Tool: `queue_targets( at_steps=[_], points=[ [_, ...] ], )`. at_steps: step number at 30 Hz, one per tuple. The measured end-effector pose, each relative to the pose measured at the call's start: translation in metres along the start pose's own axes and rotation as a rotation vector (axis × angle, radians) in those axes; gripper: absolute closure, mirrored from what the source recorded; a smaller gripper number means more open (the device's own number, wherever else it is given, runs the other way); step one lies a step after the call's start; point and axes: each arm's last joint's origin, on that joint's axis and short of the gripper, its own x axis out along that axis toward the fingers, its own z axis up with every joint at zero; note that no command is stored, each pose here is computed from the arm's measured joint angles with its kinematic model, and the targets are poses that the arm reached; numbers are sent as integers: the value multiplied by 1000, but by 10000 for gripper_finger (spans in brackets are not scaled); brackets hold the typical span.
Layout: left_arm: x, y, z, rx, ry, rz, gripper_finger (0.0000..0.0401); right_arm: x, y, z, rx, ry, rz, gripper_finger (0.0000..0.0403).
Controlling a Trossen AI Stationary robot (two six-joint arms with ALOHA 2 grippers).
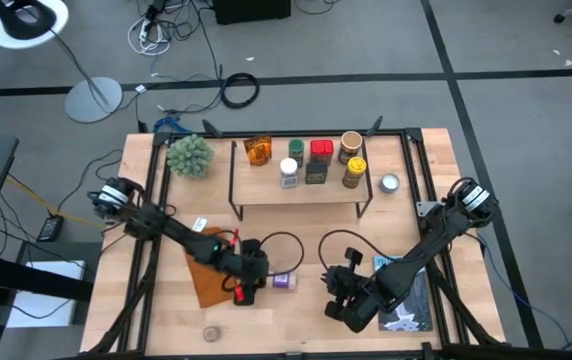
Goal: Shelf spices
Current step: Put the black seasoning bottle on the shelf
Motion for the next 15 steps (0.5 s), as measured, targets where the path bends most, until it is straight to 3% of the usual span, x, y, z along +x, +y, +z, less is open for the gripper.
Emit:
queue_targets(
  at_steps=[6,15],
  points=[
    [0,6,-1,-11,57,-33,215,5,-4,5,15,-7,-22,364],
    [-15,4,36,81,90,3,217,19,-16,17,52,12,-55,360]
  ],
)
